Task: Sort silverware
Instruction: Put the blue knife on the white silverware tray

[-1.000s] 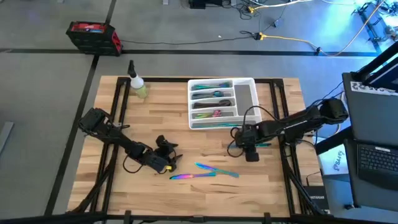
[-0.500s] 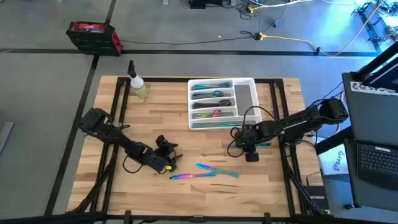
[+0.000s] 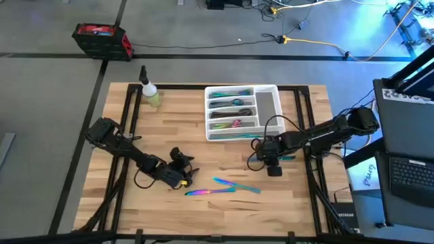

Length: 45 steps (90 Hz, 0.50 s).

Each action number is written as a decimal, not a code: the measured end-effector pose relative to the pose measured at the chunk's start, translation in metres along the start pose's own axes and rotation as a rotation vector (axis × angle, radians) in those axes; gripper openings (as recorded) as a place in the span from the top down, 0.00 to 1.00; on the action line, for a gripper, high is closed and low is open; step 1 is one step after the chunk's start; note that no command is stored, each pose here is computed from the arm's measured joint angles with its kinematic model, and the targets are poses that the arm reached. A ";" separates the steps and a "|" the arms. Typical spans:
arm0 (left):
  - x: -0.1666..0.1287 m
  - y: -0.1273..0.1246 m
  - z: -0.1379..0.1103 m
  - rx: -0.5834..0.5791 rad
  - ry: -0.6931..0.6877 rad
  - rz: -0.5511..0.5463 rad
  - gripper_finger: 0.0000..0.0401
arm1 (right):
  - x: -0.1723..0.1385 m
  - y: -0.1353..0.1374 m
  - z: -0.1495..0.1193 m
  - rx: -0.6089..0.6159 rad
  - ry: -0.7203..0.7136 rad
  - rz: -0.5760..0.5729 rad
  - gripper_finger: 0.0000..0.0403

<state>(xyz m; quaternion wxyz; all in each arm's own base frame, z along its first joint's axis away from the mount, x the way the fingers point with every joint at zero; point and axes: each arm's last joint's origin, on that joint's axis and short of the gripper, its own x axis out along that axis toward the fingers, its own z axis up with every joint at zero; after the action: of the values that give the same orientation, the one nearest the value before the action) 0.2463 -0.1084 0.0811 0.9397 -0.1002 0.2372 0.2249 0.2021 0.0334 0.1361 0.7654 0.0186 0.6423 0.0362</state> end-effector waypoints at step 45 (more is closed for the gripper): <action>0.000 0.000 0.000 0.000 0.000 0.000 0.35 | -0.001 0.000 -0.001 0.015 0.010 0.018 0.94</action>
<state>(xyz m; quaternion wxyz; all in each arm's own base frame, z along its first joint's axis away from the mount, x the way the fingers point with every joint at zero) 0.2462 -0.1083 0.0810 0.9397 -0.1000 0.2374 0.2249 0.2013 0.0338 0.1365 0.7615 0.0298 0.6464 0.0382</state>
